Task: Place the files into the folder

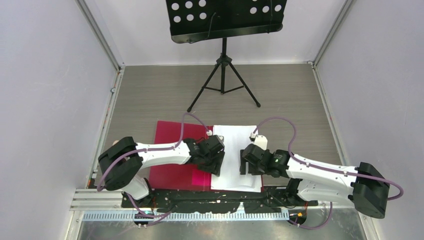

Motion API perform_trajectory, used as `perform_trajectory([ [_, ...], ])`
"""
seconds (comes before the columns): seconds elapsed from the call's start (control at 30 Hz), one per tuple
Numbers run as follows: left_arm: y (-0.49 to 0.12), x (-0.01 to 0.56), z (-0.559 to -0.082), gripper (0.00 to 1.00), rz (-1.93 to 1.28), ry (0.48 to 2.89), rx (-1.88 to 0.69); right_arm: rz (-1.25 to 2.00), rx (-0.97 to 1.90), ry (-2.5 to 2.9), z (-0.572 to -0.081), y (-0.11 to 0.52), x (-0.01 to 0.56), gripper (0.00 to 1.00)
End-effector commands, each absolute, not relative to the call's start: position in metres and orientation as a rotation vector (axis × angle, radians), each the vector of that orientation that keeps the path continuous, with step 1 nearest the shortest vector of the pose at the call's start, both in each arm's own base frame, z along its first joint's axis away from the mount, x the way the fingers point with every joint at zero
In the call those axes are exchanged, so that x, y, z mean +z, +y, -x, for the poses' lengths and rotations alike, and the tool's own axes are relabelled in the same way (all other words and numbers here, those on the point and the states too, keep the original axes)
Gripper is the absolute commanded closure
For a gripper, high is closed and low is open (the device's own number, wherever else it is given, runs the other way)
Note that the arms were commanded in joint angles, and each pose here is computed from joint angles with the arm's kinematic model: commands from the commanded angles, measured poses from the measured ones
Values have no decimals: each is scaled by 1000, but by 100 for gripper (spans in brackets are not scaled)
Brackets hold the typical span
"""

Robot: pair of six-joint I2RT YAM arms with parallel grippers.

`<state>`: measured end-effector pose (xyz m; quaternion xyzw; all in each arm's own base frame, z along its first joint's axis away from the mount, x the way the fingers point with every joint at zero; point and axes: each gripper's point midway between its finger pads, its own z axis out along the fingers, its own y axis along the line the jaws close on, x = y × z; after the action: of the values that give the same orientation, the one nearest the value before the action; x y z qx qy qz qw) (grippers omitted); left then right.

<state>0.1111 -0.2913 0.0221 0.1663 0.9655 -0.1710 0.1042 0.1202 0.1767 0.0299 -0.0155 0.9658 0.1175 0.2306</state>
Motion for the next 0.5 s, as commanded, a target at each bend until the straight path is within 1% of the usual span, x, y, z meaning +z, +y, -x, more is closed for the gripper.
perform_trajectory([
  [0.0,-283,2,-107,47,-507,2887,-429,25,287,2601,-127,167,44,17],
  [0.13,-281,2,-107,47,-507,2895,-409,17,271,2604,-122,158,45,12],
  [0.3,-282,4,-107,47,-513,2896,-406,16,255,2599,-122,153,51,10],
  [0.47,-286,18,-109,47,-545,2876,-428,14,224,2577,-128,147,58,8],
])
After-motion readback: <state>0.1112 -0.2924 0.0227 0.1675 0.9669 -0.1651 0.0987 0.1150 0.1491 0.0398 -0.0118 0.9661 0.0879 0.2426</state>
